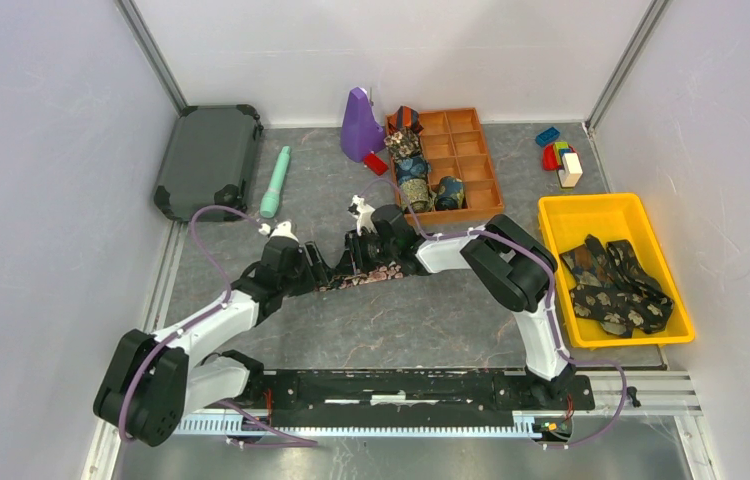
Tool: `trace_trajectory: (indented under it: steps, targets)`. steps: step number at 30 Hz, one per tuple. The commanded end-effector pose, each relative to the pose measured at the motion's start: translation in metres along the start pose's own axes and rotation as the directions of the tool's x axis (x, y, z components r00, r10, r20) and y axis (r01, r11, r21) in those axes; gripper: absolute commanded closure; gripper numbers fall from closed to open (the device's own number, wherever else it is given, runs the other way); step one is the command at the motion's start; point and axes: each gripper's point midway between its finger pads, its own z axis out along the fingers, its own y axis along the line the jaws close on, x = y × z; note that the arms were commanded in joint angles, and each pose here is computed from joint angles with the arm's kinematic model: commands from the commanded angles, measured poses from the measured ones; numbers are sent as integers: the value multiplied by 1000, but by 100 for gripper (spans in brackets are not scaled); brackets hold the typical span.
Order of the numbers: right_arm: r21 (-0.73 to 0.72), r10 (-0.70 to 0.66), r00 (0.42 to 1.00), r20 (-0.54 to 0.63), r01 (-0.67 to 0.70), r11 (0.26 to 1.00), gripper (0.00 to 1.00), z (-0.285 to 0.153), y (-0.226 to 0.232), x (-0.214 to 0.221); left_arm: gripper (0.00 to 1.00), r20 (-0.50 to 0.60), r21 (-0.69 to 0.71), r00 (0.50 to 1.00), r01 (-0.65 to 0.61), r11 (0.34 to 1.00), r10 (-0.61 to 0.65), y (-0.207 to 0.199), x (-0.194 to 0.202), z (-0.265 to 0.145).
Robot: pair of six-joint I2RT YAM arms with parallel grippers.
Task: Roll the ties
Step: Roll the tie at the center of the board.
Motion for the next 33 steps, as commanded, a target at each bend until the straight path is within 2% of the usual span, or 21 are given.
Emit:
trace_trajectory:
  steps: [1,8,20,25,28,33]
  targets:
    - [75,34,995,-90,-28,997,68,2,-29,39,28,29,-5,1000,13,1000,-13,2,-4,4]
    - [80,37,995,-95,-30,996,68,2,-31,41,31,28,-50,996,85,995,-83,16,6,5]
    - [92,40,994,-102,-31,995,70,3,-35,44,49,45,34,990,135,990,-137,8,5,10]
    - [94,41,994,-102,-32,995,70,4,-35,44,60,65,50,988,136,989,-139,8,5,9]
    - [92,40,994,-99,-31,995,69,3,-34,43,70,75,57,989,121,991,-125,7,2,8]
    - [77,28,996,-81,-22,997,65,2,-27,33,76,71,26,993,94,995,-96,10,-1,6]
